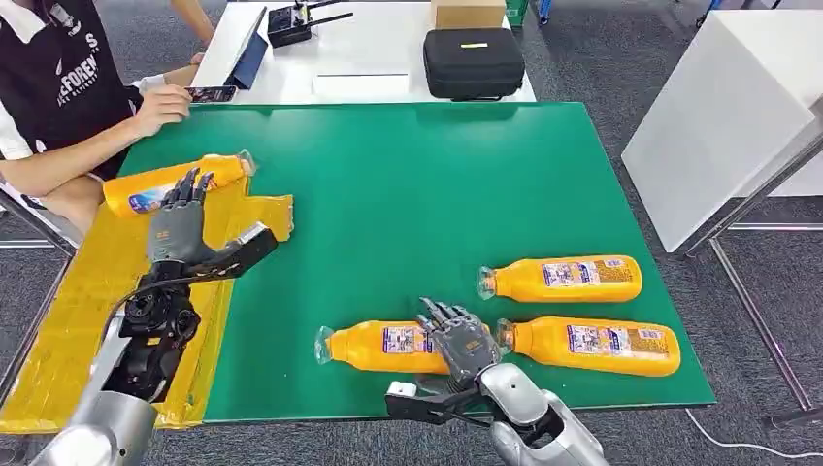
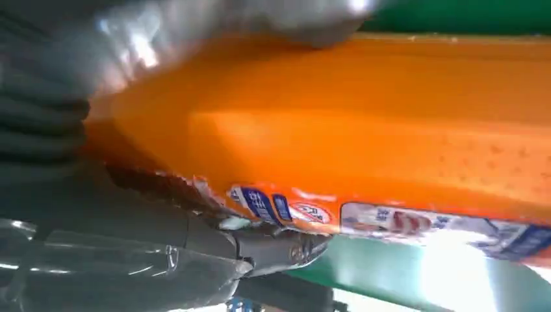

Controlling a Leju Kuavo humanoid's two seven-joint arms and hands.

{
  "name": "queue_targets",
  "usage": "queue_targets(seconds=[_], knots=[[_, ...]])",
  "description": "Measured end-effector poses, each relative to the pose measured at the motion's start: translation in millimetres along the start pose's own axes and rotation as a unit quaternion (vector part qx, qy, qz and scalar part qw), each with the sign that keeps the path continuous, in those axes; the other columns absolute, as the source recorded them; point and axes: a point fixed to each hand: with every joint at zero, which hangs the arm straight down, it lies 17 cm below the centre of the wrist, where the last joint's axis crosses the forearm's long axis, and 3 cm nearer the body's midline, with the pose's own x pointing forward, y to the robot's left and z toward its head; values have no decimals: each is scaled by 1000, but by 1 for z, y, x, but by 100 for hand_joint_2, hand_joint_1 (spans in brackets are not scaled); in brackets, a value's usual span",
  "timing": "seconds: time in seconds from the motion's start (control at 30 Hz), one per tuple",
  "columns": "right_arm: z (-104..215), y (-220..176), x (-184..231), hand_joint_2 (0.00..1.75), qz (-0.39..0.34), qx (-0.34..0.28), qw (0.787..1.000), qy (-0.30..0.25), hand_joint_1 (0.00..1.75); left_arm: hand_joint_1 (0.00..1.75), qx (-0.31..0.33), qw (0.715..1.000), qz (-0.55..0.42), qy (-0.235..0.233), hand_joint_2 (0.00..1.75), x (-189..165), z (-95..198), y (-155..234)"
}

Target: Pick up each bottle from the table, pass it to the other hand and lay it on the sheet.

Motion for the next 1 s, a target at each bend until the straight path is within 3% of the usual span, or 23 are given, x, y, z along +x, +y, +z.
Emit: queue_targets(seconds=[0.27,0.37,0.57,0.73,0.87,0.93,1.0], knots=[[-8,-11,0,175,-33,-31,999,11,175,0,47,988,137,-56,175,56,5,40],[-5,-27,-1,175,-77,-73,994,19,175,0,27,946,306,-105,175,90,22,55],[0,-45,-3,175,-128,-120,984,18,175,0,36,902,401,-158,175,122,40,87],[22,-128,-6,175,-264,-292,919,-34,175,0,3,831,515,-210,175,157,64,110],[53,-175,-30,175,-345,-409,843,-42,175,0,-47,757,604,-245,175,185,81,119],[63,-188,-39,175,-363,-446,817,-40,175,0,-61,745,617,-246,175,193,83,117],[68,-194,-45,175,-366,-466,805,-37,175,0,-72,735,628,-245,175,198,85,115]])
